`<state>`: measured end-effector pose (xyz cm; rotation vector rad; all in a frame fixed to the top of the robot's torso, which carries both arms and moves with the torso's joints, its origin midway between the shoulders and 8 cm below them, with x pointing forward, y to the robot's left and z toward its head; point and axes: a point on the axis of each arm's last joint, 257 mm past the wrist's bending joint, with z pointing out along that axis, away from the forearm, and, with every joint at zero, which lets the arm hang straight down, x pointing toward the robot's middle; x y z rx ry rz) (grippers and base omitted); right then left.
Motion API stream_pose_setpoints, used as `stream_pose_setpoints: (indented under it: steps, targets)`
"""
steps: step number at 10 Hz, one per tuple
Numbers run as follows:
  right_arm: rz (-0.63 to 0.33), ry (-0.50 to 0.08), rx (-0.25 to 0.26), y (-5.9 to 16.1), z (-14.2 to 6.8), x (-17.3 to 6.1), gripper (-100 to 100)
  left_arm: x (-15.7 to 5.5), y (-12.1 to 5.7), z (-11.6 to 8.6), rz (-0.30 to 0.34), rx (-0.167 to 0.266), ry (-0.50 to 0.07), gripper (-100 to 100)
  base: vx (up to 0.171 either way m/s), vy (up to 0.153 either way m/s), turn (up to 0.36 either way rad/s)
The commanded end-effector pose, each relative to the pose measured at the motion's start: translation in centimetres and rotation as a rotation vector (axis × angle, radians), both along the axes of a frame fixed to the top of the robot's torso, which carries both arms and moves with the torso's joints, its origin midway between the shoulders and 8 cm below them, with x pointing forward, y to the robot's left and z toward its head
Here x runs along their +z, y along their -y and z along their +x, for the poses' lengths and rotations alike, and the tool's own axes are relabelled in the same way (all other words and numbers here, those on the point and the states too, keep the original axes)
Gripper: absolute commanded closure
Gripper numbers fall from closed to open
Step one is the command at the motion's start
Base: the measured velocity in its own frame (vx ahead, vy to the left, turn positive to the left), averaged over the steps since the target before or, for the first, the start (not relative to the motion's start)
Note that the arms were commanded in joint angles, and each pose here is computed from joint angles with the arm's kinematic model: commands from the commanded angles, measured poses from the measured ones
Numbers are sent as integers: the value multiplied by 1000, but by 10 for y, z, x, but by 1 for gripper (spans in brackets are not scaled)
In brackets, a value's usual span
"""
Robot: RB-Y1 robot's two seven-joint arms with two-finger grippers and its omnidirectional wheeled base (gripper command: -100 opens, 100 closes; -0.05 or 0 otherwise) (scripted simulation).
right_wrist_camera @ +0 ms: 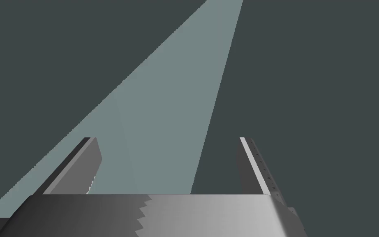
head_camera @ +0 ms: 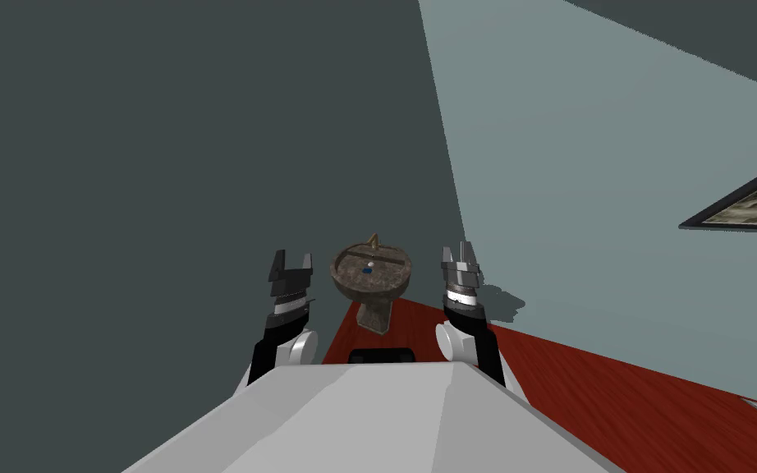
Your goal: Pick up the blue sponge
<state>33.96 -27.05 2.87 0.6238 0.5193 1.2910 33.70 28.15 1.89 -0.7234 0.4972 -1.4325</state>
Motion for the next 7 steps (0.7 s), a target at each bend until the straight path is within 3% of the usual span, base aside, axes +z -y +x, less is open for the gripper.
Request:
stream_pose_setpoints:
  steps: [1, 4, 7]
  targets:
    - [0, 0, 0, 0, 0, 0, 0, -4, 1, 2, 22, -20, -9, -100, 15, -14, -2]
    - [0, 0, 0, 0, 0, 0, 0, -17, -2, 10, 50, -67, -32, -100, 46, -61, -3]
    - [0, 0, 0, 0, 0, 0, 0, -35, -19, 20, 34, -103, -56, -100, 98, -111, -6]
